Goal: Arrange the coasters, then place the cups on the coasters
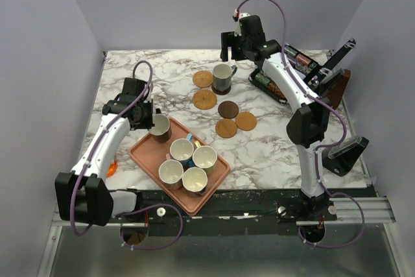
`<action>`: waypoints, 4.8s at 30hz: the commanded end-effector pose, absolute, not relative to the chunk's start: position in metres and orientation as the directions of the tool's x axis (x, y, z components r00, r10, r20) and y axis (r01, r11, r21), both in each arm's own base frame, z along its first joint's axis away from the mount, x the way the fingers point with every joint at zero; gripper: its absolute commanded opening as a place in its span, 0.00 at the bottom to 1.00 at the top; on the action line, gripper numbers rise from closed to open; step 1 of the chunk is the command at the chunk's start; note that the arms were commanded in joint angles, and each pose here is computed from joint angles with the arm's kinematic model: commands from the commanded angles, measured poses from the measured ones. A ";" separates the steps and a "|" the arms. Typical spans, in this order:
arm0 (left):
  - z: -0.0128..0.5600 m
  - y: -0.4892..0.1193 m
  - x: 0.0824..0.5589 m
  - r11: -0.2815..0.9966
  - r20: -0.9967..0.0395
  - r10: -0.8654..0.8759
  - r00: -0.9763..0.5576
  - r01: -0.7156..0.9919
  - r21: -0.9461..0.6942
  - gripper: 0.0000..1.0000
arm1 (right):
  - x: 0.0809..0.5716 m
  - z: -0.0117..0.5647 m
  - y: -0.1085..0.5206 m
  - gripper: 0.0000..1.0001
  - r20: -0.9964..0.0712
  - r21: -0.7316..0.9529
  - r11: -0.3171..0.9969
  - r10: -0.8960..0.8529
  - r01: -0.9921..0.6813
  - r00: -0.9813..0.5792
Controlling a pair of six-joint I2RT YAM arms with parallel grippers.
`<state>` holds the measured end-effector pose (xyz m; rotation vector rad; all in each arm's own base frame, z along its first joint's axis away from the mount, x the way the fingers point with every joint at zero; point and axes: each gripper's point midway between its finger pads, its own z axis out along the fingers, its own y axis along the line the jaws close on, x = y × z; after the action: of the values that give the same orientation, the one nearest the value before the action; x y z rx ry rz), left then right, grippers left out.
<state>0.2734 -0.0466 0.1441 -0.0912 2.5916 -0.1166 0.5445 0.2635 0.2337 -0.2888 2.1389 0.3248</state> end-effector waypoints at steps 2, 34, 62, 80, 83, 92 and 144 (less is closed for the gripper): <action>0.147 -0.074 0.303 0.947 -0.571 0.180 -0.801 0.297 -0.118 0.00 | 0.531 0.258 0.259 0.89 -0.849 0.111 0.934 -0.088 -0.340 -0.521; 0.117 -0.063 0.259 0.878 -0.348 -0.473 -0.809 -0.403 -0.258 0.56 | 0.524 0.245 0.256 0.88 -0.826 0.109 0.934 -0.104 -0.339 -0.554; 0.223 -0.083 0.427 0.983 -0.674 0.023 -0.738 0.140 -0.119 0.00 | 0.477 0.288 0.273 0.80 -0.849 0.218 0.853 -0.074 -0.474 -0.523; 0.234 -0.139 0.464 0.967 -0.671 0.069 -0.738 0.216 -0.138 0.00 | 0.439 0.260 0.379 0.62 -0.796 0.250 0.779 -0.173 -0.575 -0.580; 0.234 -0.148 0.461 0.965 -0.666 0.042 -0.744 0.203 -0.165 0.00 | 0.441 0.247 0.380 0.61 -0.784 0.245 0.789 -0.182 -0.564 -0.594; 0.237 -0.180 0.456 0.951 -0.672 -0.018 -0.741 0.195 -0.240 0.00 | 0.444 0.227 0.380 0.50 -0.753 0.237 0.808 -0.197 -0.539 -0.628; 0.260 -0.171 0.513 0.928 -0.738 -0.338 -0.584 -0.074 -0.366 0.00 | 0.433 0.302 0.355 0.70 -0.884 0.169 0.837 -0.104 -0.521 -0.456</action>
<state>0.4777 -0.1866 0.2220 -0.2528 2.3326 -0.3488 0.4471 0.3552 0.2618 -0.4233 2.0988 0.4685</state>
